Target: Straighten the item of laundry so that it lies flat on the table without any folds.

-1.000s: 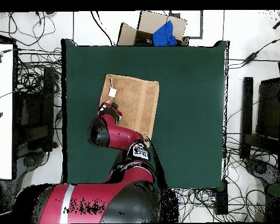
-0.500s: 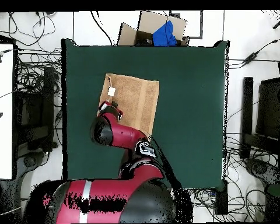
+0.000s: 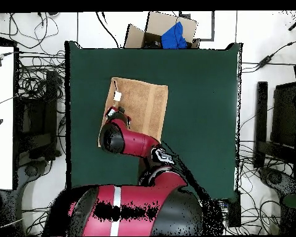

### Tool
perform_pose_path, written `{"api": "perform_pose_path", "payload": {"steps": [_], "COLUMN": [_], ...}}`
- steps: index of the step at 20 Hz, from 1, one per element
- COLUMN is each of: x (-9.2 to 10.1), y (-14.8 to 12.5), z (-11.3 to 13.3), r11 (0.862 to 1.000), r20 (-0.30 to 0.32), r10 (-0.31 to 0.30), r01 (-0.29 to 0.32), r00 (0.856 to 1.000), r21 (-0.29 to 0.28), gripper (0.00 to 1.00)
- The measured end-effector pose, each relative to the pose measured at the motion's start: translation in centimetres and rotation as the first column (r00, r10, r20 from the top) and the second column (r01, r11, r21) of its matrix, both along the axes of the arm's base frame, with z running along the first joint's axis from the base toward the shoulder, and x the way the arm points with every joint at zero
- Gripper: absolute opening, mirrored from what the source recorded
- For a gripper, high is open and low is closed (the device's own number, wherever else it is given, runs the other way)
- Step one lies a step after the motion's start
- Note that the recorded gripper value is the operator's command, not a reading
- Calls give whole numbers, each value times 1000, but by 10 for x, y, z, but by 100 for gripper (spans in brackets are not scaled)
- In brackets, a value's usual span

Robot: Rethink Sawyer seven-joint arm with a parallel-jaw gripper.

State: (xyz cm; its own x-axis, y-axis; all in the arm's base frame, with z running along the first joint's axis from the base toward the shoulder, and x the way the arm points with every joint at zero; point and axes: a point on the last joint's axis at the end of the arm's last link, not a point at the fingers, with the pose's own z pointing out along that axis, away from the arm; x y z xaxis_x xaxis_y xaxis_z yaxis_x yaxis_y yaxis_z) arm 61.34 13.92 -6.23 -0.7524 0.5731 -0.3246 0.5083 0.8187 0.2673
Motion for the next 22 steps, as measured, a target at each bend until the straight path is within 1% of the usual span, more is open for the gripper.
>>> {"api": "perform_pose_path", "payload": {"steps": [8, 11, 17, 22], "x": [3, 5, 5, 6], "y": [0, 6, 15, 29], "z": [1, 1, 2, 4], "r11": [1000, 999, 999, 997], "r20": [7, 10, 13, 17], "r10": [6, 6, 14, 27], "r01": [-6, -7, -15, -28], "r00": [1000, 1000, 1000, 999], "r21": [22, 39, 49, 68], "gripper": [0, 0, 0, 0]}}
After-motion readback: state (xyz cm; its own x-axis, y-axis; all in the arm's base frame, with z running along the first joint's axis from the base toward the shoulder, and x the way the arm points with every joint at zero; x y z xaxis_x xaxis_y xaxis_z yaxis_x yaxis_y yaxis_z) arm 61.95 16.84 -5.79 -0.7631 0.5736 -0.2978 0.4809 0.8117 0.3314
